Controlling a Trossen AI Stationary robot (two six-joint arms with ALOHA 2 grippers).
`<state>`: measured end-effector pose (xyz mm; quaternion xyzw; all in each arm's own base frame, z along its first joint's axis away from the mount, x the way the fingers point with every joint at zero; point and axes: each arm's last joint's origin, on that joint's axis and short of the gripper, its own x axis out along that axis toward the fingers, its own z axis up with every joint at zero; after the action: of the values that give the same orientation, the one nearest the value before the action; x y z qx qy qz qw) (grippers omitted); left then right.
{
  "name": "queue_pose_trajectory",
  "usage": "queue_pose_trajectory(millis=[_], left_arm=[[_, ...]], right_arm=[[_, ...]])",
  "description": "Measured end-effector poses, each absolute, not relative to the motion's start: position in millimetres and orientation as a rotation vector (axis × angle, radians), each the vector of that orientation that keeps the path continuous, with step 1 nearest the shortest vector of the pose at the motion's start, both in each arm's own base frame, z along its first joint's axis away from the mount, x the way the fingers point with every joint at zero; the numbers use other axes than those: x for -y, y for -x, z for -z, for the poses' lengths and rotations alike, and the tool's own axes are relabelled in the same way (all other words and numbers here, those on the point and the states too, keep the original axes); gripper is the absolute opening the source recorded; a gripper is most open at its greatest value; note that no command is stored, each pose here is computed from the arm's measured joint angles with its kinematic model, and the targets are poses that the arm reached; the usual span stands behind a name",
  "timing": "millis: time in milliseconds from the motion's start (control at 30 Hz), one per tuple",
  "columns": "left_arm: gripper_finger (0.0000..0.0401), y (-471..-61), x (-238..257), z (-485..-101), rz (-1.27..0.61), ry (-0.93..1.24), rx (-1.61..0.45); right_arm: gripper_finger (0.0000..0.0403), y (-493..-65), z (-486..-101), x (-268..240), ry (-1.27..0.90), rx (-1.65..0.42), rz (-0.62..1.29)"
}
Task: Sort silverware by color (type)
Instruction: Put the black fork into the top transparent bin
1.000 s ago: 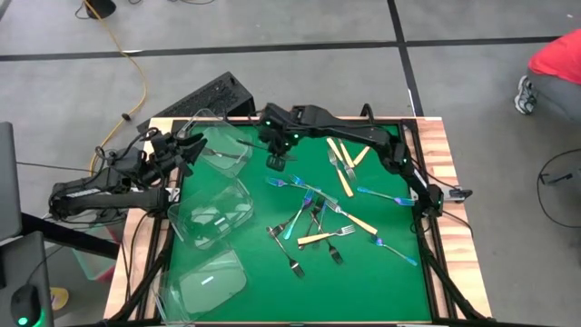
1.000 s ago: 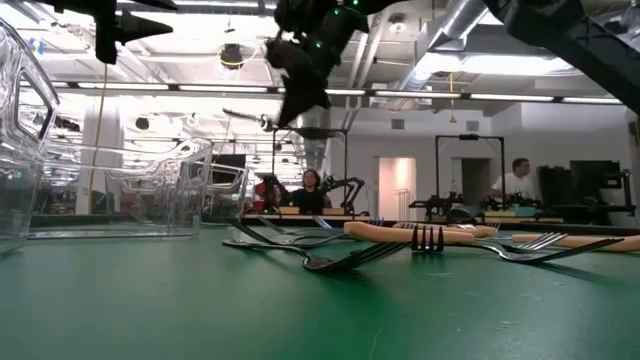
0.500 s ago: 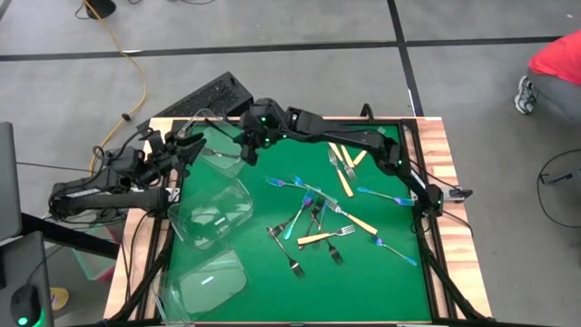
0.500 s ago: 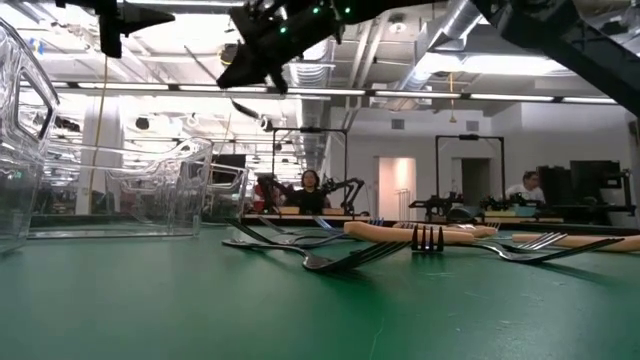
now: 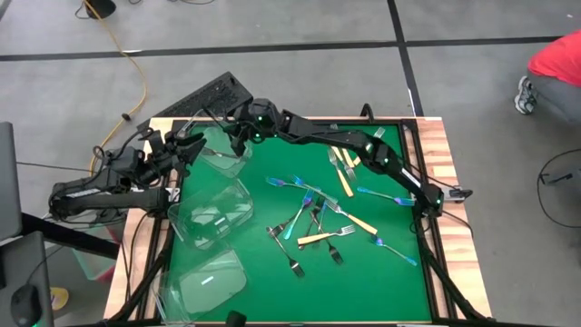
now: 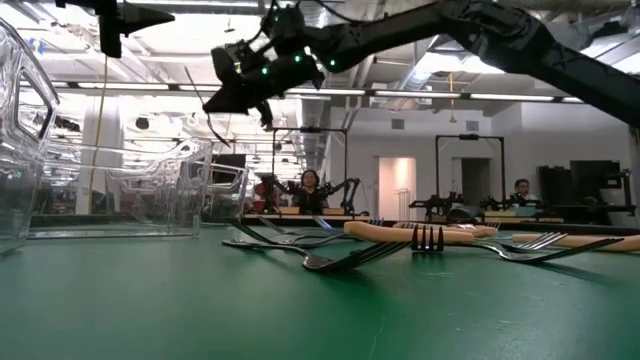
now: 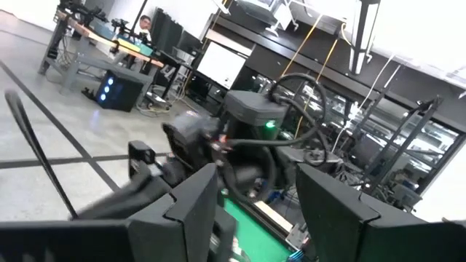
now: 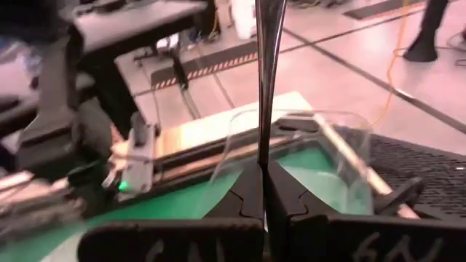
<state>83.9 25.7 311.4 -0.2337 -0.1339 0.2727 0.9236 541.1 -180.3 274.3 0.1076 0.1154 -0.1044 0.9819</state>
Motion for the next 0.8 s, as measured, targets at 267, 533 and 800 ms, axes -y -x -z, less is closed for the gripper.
queue_pose_trajectory(millis=[267, 533, 800], left_arm=[[0.0172, -83.8, -25.7, -311.4, -0.565, 0.464, 0.271], [0.0172, -83.7, -25.9, -311.1, -0.575, 0.454, 0.267], [0.0172, -83.3, -26.4, -311.0, -0.598, 0.437, 0.266]], right_arm=[[0.0010, -545.4, -252.6, 201.8, -0.244, -0.181, 0.251], [0.0010, -546.7, -237.3, 202.6, -0.263, -0.247, 0.270], [0.0010, -545.7, -231.2, 199.0, -0.191, -0.323, 0.289]])
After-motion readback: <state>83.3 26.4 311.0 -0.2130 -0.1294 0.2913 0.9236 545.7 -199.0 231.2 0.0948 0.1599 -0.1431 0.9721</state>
